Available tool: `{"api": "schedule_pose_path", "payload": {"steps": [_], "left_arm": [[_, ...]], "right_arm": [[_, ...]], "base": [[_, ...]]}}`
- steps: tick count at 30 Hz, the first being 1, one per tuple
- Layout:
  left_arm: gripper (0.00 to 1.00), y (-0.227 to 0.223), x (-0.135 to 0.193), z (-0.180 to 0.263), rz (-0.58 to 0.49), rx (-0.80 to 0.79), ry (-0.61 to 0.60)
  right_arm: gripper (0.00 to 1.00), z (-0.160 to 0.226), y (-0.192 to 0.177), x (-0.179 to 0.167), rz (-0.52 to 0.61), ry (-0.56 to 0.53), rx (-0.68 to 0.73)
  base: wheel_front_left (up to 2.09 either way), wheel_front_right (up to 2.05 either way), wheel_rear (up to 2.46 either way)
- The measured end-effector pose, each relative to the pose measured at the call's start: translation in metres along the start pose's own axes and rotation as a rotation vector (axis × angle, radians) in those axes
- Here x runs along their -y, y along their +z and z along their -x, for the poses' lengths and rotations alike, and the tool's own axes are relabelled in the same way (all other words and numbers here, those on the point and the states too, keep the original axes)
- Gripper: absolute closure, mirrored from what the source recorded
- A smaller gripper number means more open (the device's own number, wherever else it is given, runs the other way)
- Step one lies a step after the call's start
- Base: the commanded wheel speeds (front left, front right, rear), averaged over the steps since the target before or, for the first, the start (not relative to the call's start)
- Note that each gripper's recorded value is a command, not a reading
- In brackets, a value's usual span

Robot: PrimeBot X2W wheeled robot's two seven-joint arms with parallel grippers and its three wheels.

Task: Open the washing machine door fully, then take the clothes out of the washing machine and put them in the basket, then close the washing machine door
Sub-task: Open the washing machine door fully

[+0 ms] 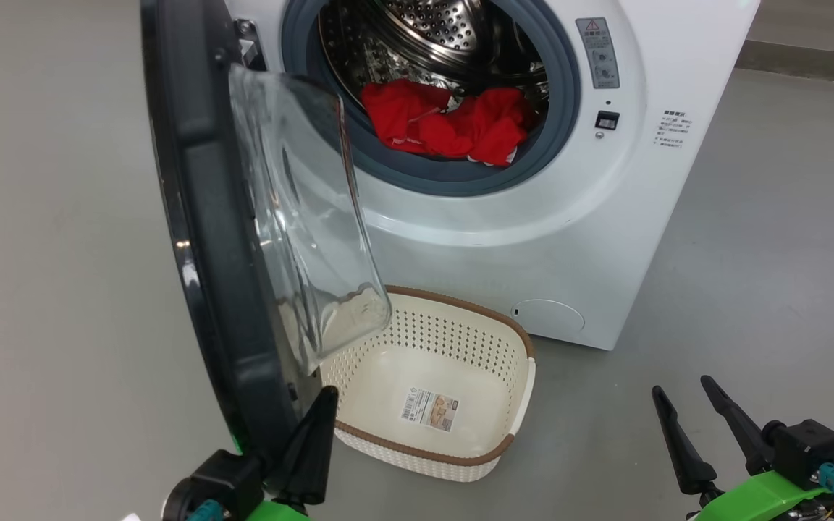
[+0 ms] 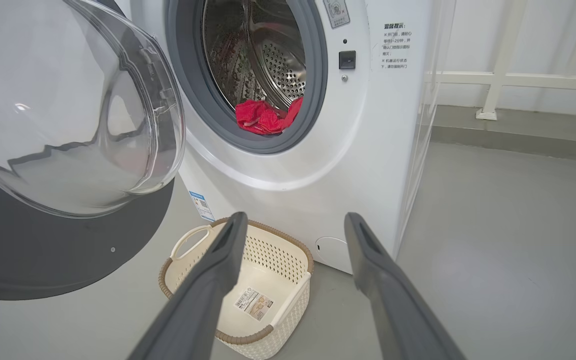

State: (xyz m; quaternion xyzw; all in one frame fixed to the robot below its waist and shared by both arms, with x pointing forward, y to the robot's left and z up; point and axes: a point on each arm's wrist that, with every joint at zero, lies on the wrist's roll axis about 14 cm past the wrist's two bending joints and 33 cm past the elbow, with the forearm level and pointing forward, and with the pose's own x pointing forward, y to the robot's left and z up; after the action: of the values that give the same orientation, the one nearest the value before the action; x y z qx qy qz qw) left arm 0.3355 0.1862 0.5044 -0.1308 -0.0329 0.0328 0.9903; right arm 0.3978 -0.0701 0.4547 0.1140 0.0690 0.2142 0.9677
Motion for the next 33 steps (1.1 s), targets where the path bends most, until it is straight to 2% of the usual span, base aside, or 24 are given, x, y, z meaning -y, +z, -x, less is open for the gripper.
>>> {"api": "schedule_pose_path", "payload": {"steps": [13,33], "left_arm": [[1.0,0.012,-0.045,0.013,-0.013,0.039,0.148],[1.0,0.028,-0.14,0.044,-0.084,0.065,0.44]], "right_arm": [[0.0,-0.007,0.007,-0.007,0.0,0.023,0.02],[0.0,-0.019,0.008,-0.011,0.01,0.061,0.026]], "base": [[0.0,0.0,0.0],[0.0,0.0,0.0]]}}
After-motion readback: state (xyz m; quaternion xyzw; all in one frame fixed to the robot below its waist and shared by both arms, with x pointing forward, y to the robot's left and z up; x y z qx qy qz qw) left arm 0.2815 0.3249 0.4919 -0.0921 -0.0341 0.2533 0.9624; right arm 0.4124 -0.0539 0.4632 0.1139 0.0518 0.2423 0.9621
